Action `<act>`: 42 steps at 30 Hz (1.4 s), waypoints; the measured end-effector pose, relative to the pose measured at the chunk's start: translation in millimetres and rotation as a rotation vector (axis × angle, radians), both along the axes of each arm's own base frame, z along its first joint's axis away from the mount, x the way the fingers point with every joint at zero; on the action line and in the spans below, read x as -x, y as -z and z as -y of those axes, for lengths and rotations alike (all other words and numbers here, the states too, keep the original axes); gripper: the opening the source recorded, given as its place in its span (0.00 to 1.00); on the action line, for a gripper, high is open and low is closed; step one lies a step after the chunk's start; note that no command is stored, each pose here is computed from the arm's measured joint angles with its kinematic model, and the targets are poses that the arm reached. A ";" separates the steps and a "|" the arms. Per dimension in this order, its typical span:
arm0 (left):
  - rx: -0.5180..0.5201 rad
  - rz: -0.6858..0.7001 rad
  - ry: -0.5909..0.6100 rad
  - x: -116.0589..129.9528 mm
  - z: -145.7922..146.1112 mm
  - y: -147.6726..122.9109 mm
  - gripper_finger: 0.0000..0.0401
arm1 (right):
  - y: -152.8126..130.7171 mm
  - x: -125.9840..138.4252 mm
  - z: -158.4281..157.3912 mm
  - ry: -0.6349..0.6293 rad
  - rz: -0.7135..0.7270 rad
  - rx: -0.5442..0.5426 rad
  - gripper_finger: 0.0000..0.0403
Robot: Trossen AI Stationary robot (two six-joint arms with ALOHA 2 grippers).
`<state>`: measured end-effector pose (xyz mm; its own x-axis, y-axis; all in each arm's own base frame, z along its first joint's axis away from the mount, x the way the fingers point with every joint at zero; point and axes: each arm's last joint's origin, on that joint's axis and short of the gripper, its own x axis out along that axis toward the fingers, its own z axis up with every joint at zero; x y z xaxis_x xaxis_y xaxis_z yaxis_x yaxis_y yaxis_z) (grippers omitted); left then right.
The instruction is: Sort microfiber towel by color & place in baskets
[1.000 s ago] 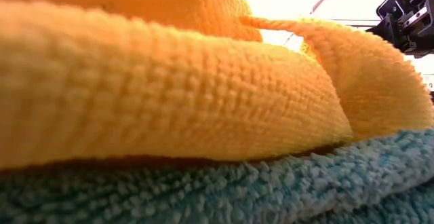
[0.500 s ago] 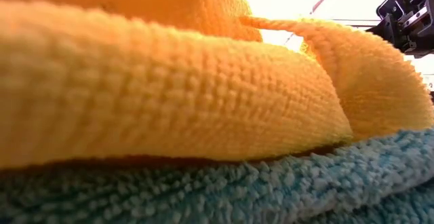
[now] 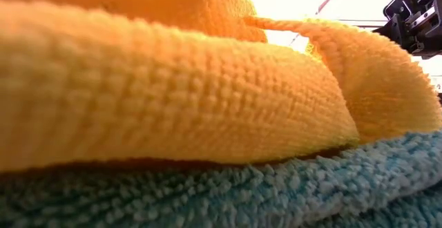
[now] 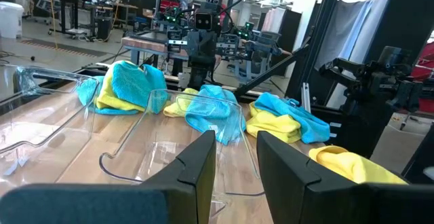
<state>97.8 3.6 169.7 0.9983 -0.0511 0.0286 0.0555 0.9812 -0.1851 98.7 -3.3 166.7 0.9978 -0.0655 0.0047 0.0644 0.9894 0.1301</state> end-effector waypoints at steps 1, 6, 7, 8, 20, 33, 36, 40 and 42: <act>0.000 0.000 0.000 0.0 0.0 0.0 0.24 | 0.1 0.0 0.0 0.000 0.000 0.000 0.00; 0.000 0.000 0.000 0.0 0.0 0.0 0.24 | 0.0 0.0 0.0 -0.001 0.000 0.000 0.00; 0.000 0.000 0.000 0.0 0.0 0.0 0.24 | 0.1 0.0 0.0 0.000 0.000 0.000 0.00; 0.000 0.000 0.000 0.0 0.0 0.0 0.24 | 0.0 0.0 0.0 -0.001 0.000 0.000 0.00; 0.000 0.000 -0.001 0.0 0.0 0.0 0.24 | 0.1 0.0 0.0 0.000 0.000 0.000 0.00; 0.000 0.000 0.000 0.0 0.0 0.1 0.24 | -0.3 0.5 0.0 0.002 -0.018 -0.039 0.00; 0.000 0.000 0.000 0.0 0.0 0.0 0.24 | -3.4 2.3 1.3 0.051 -0.081 -0.051 0.00; 0.000 0.000 0.000 0.0 0.0 0.0 0.24 | -18.1 6.7 3.8 0.141 -0.186 -0.028 0.00; 0.000 0.000 0.000 0.0 0.0 0.0 0.24 | -31.5 8.3 5.7 0.209 -0.205 -0.043 0.00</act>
